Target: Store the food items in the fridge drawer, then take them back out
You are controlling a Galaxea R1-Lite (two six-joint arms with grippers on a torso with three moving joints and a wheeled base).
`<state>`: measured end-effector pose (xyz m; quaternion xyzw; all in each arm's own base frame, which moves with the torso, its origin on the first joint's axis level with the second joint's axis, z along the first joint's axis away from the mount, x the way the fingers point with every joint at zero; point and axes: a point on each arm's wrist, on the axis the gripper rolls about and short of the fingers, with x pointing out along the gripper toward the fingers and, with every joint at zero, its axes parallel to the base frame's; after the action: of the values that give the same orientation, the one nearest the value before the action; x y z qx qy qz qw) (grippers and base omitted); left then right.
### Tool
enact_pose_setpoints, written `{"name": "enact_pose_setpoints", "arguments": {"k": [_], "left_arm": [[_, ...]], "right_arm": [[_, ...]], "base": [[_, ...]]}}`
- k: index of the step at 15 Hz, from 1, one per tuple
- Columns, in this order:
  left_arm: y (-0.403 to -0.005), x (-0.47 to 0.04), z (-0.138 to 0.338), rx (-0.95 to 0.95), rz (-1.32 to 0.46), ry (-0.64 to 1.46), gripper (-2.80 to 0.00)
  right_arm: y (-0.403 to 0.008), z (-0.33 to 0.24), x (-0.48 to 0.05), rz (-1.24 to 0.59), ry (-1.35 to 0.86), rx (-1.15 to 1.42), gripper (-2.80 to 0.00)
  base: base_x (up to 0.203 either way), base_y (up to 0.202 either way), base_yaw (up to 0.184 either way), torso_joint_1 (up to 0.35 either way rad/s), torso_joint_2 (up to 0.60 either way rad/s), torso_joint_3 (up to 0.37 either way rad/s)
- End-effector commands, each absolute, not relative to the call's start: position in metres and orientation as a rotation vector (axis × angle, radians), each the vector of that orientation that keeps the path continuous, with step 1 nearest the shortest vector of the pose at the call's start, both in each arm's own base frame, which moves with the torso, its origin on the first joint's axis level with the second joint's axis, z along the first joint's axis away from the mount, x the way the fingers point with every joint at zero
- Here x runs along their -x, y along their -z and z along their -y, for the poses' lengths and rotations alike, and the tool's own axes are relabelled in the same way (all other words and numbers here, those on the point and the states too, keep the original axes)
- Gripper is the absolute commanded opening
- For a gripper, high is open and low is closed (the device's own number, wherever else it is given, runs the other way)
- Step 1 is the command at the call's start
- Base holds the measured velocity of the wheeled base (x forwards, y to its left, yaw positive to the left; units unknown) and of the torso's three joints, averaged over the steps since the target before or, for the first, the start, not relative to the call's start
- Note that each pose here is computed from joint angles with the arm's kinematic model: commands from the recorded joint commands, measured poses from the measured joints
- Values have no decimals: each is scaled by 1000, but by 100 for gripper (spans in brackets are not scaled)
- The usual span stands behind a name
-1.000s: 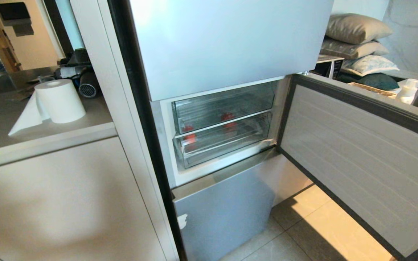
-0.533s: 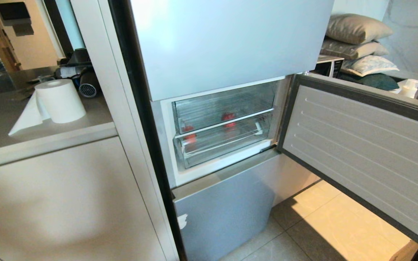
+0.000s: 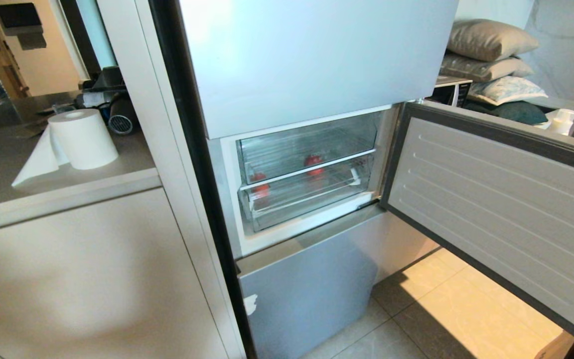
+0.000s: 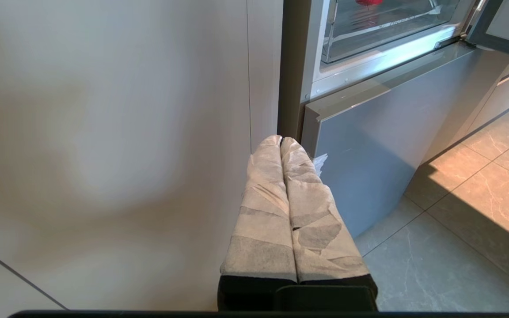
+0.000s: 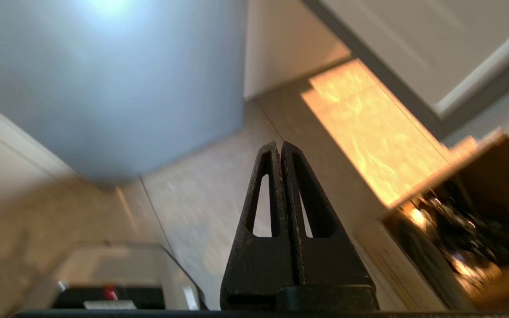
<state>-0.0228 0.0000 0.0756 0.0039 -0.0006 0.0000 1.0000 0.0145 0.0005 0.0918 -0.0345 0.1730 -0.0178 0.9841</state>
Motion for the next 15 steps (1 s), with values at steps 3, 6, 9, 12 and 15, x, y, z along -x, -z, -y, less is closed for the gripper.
{"name": "enact_pose_setpoints", "arguments": {"k": [3, 6, 9, 12, 15], "left_arm": [[-75, 23, 0, -6, -2, 0, -280], [-75, 23, 0, -6, 0, 0, -280], [-75, 23, 0, -5, -2, 0, -280], [-75, 23, 0, -5, -2, 0, -280], [-75, 23, 0, -5, 0, 0, -280]], "right_arm": [[-80, 0, 5, -303, 39, 94, -280], [-76, 0, 21, -93, 12, 63, -280], [-74, 0, 23, -9, 7, 40, -280], [-74, 0, 23, -9, 12, 32, -280], [-74, 0, 23, -9, 12, 31, -280]], "base": [[0, 0, 0, 0, 0, 0], [0, 0, 0, 0, 0, 0], [0, 0, 0, 0, 0, 0], [0, 0, 0, 0, 0, 0], [0, 0, 0, 0, 0, 0]]}}
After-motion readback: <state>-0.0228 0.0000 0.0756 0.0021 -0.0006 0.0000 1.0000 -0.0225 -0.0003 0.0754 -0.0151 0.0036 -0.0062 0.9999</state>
